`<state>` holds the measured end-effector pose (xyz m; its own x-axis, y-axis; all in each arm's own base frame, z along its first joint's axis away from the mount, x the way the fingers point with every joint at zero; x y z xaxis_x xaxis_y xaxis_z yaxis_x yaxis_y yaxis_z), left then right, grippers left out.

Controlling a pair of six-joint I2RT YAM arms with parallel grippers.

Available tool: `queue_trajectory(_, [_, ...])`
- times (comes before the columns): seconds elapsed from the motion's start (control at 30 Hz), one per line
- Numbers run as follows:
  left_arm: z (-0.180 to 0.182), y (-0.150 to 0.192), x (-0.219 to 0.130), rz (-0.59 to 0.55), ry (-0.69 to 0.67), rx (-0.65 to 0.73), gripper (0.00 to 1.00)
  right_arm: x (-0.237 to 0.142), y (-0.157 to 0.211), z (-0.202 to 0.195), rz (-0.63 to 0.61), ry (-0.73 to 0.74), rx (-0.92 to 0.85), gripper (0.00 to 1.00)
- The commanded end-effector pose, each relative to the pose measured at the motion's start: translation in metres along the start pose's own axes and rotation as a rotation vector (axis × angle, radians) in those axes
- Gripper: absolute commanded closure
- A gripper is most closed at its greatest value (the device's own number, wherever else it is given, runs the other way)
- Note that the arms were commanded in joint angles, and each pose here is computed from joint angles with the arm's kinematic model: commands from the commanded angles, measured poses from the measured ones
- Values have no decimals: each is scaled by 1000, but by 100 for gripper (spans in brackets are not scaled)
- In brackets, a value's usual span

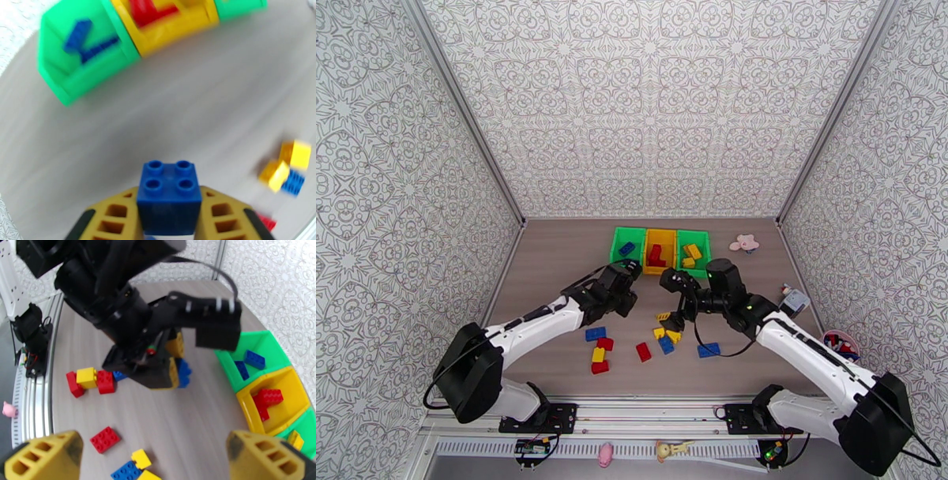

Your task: Sort the legos into containers by color

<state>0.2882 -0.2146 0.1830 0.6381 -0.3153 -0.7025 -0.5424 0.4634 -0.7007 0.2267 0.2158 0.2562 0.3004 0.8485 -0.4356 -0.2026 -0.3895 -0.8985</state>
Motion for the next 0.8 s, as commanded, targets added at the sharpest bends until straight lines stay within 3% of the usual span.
queue_trajectory(0.0, [26, -36, 0, -224, -117, -133, 79, 3, -20, -7, -71, 43, -4, 1])
queue_trajectory(0.1, [43, -49, 9, -266, -148, -198, 79, 5, -23, -13, -85, 89, 5, 1])
queue_trajectory(0.47, [82, -76, 73, -246, -168, -302, 79, 5, -23, -26, -120, 217, 80, 0])
queue_trajectory(0.77, [100, -85, 119, -217, -173, -316, 78, -2, -17, -23, -102, 246, 81, 0])
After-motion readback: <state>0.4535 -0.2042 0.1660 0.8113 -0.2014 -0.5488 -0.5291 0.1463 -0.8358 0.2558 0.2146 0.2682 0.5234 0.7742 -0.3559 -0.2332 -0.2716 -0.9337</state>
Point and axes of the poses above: each hand's point on the last joint's axis, 136 mm out from that joint toward the fingers, its own x axis out along the fingers, its own z axis along the line the jaws close on, y = z × x, the point moved 7 cm from there along -x, back along the fingers, and after that the axes turned 6 degrees about x, right-handed, at the moved point
